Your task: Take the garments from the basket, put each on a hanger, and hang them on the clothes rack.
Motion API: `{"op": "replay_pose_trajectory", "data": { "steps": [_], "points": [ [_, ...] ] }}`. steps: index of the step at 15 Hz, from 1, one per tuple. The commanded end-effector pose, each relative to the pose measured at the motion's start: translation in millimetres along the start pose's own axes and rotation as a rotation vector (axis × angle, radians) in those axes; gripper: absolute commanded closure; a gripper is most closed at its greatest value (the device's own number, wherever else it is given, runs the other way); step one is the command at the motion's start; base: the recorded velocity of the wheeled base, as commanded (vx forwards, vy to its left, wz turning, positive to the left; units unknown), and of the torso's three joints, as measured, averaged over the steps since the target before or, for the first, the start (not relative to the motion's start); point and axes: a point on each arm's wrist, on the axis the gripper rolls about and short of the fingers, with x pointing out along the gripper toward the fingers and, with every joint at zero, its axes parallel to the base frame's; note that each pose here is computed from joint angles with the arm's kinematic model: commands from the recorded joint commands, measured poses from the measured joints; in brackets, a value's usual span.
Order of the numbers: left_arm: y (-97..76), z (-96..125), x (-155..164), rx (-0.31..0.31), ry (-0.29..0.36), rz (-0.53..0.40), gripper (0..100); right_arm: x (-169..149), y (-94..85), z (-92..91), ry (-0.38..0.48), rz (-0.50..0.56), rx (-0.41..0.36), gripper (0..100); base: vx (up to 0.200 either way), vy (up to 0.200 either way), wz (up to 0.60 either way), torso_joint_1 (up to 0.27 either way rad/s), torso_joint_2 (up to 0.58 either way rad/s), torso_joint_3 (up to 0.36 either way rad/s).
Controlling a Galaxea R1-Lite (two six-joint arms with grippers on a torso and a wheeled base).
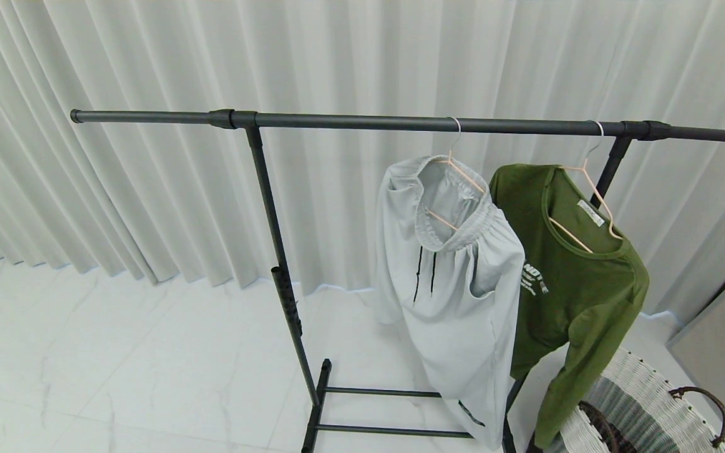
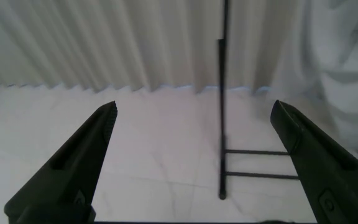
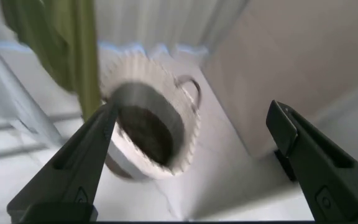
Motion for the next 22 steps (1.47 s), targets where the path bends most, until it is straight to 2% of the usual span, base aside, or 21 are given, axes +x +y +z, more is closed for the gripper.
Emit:
{"op": "replay_pose_trajectory", "data": {
  "steps": [1, 2, 3, 5, 6, 7, 9, 10, 12, 15, 22],
  "points": [
    [0.5, 0, 1, -0.005, 0.001, -0.105, 0, 5, 3.1, -4.3, -0.011, 0.046, -0.001, 0, 0.000, 0.000, 0.00, 0.000, 0.00, 0.000],
    [1.0, 0, 1, -0.019, 0.004, -0.138, 0, 7, 6.2, -5.5, -0.042, 0.124, 0.002, 0, 0.000, 0.000, 0.00, 0.000, 0.00, 0.000],
    [1.5, -1, -2, -0.028, -0.036, -0.184, 0, 11, 10.2, -7.0, -0.097, 0.219, 0.011, 0, 0.000, 0.000, 0.00, 0.000, 0.00, 0.000],
    [1.8, -1, -3, -0.092, -0.047, -0.175, 0, 17, 14.2, -8.5, -0.194, 0.287, 0.031, 0, 0.000, 0.000, 0.00, 0.000, 0.00, 0.000],
    [2.1, -1, -3, -0.102, -0.044, -0.159, 0, 17, 14.5, -9.1, -0.204, 0.286, 0.038, 0, 0.000, 0.000, 0.00, 0.000, 0.00, 0.000],
    [3.6, -1, -3, -0.114, -0.039, -0.074, 0, 18, 14.1, -8.1, -0.212, 0.278, 0.083, 0, 0.000, 0.000, 0.00, 0.000, 0.00, 0.000],
    [2.9, -5, -8, -0.107, -0.068, 0.013, 0, 18, 13.5, -10.2, -0.181, 0.240, 0.136, 0, 0.000, 0.000, 0.00, 0.000, 0.00, 0.000],
    [2.9, -5, -7, -0.114, -0.062, 0.013, 0, 18, 13.5, -10.8, -0.169, 0.238, 0.179, 0, 0.000, 0.000, 0.00, 0.000, 0.00, 0.000],
    [2.7, -6, -8, -0.109, -0.059, 0.010, 0, 18, 14.0, -11.6, -0.161, 0.254, 0.164, 0, 0.000, 0.000, 0.00, 0.000, 0.00, 0.000],
    [2.7, -6, -8, -0.140, -0.059, 0.010, 0, 18, 14.2, -11.7, -0.160, 0.262, 0.164, 0, 0.000, 0.000, 0.00, 0.000, 0.00, 0.000],
    [2.7, -6, -8, -0.141, -0.059, 0.009, 0, 18, 14.1, -11.8, -0.161, 0.261, 0.165, 0, 0.000, 0.000, 0.00, 0.000, 0.00, 0.000]
  ]
}}
